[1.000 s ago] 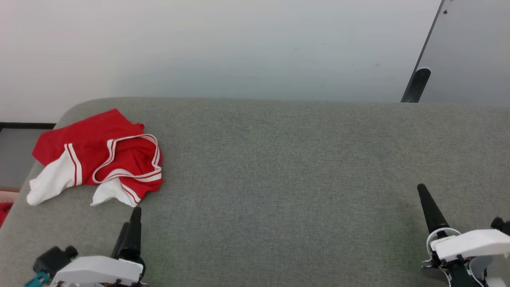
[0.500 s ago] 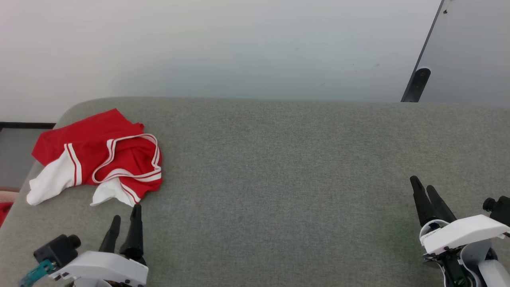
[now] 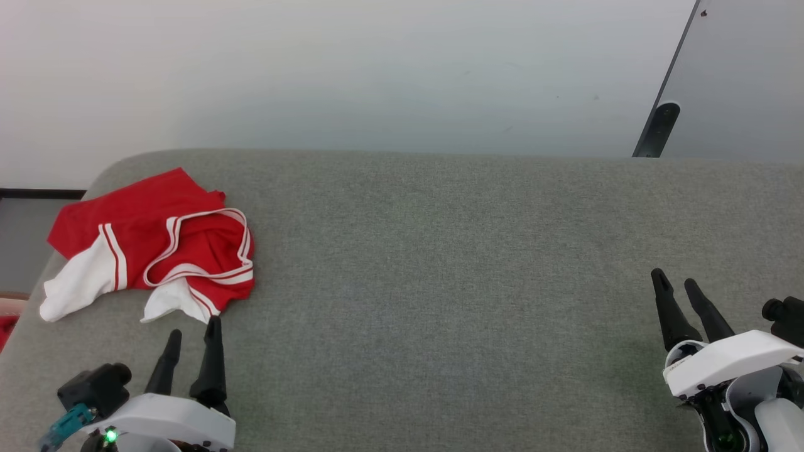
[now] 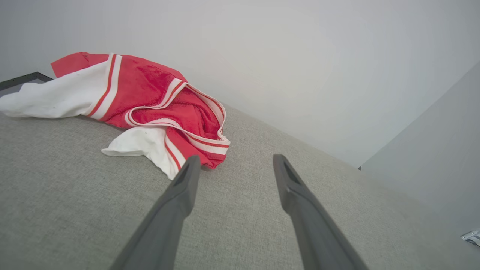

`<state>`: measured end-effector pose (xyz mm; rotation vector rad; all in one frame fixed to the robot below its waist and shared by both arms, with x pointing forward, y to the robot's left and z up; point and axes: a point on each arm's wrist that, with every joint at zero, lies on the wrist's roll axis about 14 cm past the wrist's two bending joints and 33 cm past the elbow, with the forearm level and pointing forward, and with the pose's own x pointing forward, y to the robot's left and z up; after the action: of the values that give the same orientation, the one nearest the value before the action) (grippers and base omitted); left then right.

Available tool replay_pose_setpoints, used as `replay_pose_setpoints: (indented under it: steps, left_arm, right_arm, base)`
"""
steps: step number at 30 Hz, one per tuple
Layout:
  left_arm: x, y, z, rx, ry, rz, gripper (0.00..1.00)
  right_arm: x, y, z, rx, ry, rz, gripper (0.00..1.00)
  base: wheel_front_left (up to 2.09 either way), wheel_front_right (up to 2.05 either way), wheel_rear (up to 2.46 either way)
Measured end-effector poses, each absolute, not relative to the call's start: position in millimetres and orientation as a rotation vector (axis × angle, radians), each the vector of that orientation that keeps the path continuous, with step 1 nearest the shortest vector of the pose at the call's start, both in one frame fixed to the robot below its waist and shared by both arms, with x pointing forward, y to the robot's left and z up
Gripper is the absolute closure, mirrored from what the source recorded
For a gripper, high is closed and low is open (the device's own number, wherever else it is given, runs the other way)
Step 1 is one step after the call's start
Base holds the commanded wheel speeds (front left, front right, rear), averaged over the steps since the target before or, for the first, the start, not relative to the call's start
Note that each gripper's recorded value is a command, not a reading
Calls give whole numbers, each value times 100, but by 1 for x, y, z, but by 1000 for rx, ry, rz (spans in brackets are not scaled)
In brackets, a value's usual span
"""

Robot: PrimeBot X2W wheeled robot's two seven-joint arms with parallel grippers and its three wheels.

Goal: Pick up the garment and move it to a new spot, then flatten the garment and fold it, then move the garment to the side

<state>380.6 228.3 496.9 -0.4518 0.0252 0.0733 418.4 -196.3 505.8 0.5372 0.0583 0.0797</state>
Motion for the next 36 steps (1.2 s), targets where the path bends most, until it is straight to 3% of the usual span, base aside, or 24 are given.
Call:
replay_pose_setpoints:
  steps: [36]
  left_arm:
    - [385,220,511,-123,-50,-12,0]
  right_arm:
    - [424,-206,512,174,17,113,0]
  base:
    - [0,0,0]
